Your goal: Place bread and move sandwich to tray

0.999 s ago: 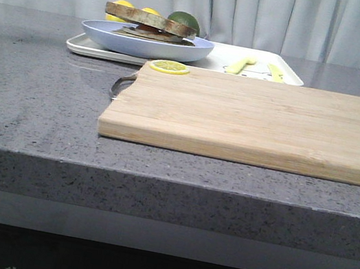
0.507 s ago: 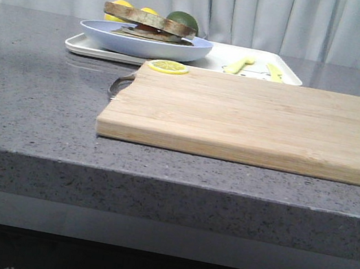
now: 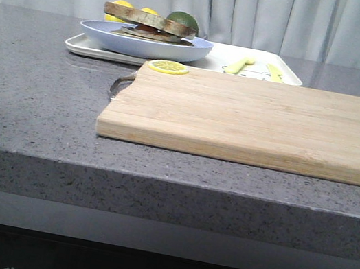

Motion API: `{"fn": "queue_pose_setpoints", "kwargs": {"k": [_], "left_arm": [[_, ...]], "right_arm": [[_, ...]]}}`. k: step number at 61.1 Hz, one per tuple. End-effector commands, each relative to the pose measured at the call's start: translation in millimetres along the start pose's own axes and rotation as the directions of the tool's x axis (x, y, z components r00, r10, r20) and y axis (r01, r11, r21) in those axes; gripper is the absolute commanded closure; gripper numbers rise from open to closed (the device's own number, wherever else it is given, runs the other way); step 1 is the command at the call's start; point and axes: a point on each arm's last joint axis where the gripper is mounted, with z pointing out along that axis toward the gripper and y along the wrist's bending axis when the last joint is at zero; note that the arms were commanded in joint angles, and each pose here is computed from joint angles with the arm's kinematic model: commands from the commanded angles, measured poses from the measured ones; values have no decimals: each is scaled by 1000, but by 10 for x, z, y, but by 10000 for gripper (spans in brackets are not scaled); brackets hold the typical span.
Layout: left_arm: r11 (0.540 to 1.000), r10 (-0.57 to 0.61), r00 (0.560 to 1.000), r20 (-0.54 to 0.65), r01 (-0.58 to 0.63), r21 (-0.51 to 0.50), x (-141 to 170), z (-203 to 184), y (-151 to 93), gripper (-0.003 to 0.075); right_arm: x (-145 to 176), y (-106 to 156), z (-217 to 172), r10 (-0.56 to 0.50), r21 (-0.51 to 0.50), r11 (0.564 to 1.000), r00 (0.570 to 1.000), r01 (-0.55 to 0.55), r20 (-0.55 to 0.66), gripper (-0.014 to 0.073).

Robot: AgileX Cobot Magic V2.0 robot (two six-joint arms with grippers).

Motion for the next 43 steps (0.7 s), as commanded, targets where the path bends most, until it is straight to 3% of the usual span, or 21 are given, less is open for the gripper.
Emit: {"fn": "queue_pose_setpoints", "kwargs": {"k": [1, 23, 43], "left_arm": [[1000, 6, 992, 126, -6, 1, 46, -177, -16, 307], [1000, 10, 985, 175, -10, -1, 696, -543, -38, 307], [998, 57, 982, 182, -51, -42, 814, -633, -14, 308]], "right_arm": [[-135, -9, -53, -4, 14, 1000, 995, 2, 99, 129], [-137, -10, -53, -4, 14, 1000, 995, 2, 101, 129], [-146, -11, -54, -4, 15, 1000, 994, 2, 111, 129]]}}
